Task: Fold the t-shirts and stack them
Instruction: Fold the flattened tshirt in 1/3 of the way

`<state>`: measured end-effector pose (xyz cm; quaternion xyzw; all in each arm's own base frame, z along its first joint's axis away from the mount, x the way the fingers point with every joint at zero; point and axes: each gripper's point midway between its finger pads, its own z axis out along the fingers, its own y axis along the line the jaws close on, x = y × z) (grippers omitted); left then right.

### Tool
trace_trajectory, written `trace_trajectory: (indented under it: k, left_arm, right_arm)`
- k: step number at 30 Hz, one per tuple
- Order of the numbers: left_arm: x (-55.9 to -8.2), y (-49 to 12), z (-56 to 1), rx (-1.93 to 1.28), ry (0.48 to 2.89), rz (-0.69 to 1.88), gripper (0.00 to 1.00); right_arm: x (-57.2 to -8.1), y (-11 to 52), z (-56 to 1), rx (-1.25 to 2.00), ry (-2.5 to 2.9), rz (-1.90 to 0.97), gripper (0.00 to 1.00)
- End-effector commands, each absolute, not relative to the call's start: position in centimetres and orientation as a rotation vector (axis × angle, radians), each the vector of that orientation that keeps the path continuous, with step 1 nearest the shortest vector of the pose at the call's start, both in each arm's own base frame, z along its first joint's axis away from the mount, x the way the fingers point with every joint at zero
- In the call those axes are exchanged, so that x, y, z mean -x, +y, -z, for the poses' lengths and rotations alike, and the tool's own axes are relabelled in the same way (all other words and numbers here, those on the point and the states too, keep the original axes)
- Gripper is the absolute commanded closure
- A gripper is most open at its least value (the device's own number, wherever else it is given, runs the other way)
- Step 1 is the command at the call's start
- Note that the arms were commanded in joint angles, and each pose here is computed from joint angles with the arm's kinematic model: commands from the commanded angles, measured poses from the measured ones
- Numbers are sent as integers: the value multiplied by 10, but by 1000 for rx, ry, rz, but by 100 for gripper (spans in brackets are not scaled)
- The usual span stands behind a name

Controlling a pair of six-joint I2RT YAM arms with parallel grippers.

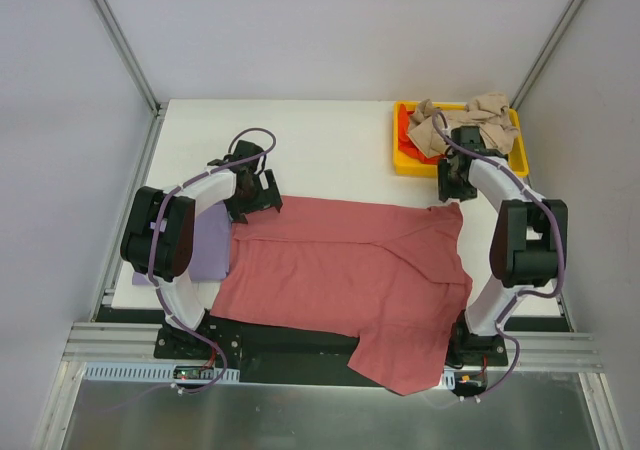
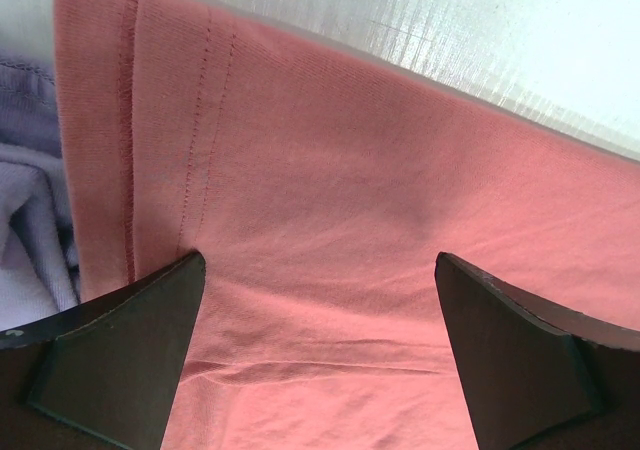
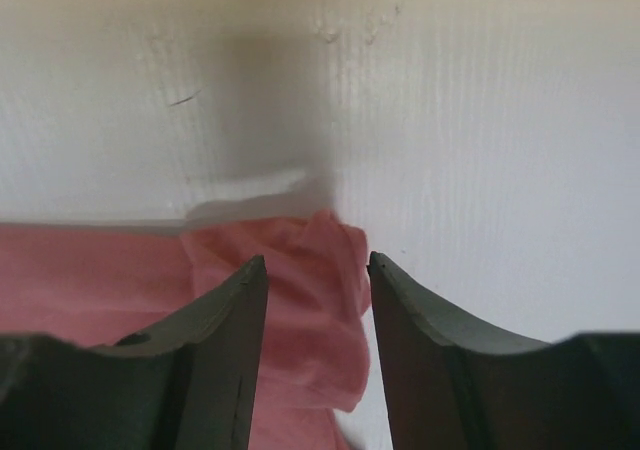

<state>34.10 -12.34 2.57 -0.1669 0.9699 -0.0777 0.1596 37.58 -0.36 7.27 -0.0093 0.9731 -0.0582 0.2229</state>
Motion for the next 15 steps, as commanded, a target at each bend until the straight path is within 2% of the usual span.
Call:
trace_trajectory:
  k: [1, 5, 10, 13, 15]
  left_arm:
    - [-340, -114, -18, 455, 2795, 182, 1]
    - [-341, -113, -19, 456, 2791, 173, 1]
    - [-340, -111, -16, 461, 2797, 160, 1]
    - [-339, -110, -15, 462, 2797, 153, 1]
    - [-339, -109, -16, 466, 2793, 150, 1]
  right_arm:
    - [-369, -37, -67, 33, 2748, 404, 52]
    - [-367, -41, -57, 31, 2773, 437, 57]
    - [-379, -39, -55, -77, 2717, 412, 89]
    - [-385, -41, -63, -222, 2640, 363, 99]
    - [-382, -45, -70, -360, 2599, 271, 99]
